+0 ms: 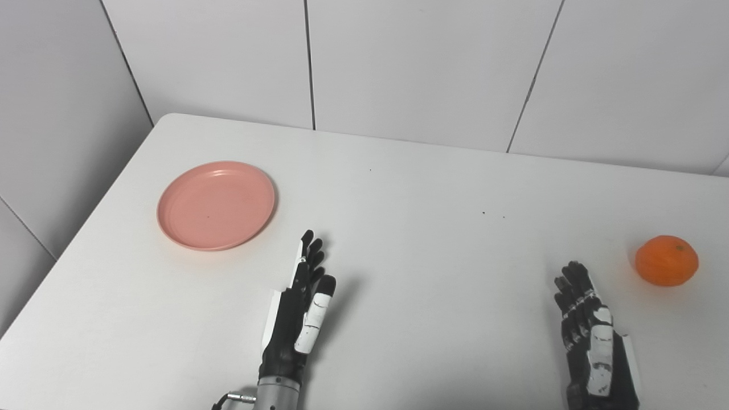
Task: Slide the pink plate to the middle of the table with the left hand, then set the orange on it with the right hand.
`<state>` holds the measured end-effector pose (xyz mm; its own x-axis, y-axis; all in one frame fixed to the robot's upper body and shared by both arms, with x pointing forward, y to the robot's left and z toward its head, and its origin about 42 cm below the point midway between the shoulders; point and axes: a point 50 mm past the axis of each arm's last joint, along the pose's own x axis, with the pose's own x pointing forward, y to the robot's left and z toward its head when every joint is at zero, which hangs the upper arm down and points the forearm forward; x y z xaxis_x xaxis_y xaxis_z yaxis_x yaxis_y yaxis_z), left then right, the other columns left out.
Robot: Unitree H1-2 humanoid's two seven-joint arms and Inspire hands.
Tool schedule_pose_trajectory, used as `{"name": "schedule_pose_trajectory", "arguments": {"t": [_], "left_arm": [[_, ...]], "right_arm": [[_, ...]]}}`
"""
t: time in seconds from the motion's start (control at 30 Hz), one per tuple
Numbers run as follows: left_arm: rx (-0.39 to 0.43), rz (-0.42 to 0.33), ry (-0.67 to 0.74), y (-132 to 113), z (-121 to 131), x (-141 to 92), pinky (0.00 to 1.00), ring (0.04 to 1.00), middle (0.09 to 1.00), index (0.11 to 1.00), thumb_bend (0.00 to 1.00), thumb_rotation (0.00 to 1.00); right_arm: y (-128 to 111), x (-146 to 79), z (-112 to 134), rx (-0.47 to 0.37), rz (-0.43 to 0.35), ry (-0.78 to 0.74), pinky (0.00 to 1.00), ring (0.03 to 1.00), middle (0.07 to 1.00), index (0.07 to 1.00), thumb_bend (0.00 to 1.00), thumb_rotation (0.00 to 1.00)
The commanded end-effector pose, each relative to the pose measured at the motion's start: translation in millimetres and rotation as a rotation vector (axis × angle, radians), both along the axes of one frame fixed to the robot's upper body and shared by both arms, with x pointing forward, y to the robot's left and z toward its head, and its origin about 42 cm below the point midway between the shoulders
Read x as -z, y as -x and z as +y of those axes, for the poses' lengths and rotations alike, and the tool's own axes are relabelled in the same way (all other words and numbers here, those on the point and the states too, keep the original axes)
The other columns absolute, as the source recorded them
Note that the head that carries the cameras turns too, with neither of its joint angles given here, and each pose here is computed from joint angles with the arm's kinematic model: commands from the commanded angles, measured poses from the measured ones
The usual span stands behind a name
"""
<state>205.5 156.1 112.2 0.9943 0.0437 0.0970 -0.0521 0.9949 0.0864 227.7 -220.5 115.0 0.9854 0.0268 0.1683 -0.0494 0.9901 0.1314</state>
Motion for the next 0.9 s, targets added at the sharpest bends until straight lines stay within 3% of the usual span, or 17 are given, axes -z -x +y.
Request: {"name": "schedule_pose_trajectory", "arguments": {"t": [0.0, 0.43, 0.87], "left_arm": [[-0.030, 0.236, -0.027, 72, 8, 51, 0.88, 0.953, 0.976, 0.983, 0.72, 1.00], [-0.028, 0.246, -0.029, 72, 8, 59, 0.86, 0.943, 0.969, 0.967, 0.69, 1.00], [-0.025, 0.231, -0.047, 74, 11, 61, 0.85, 0.944, 0.968, 0.962, 0.68, 1.00]], "right_arm": [[15, 18, -31, 0.016, -0.003, 0.064, 1.00, 0.969, 0.961, 0.928, 0.81, 1.00], [16, 31, -30, 0.030, 0.004, 0.057, 1.00, 0.963, 0.949, 0.928, 0.83, 1.00], [17, 28, -27, 0.027, 0.004, 0.066, 1.00, 0.970, 0.957, 0.933, 0.84, 1.00]]}}
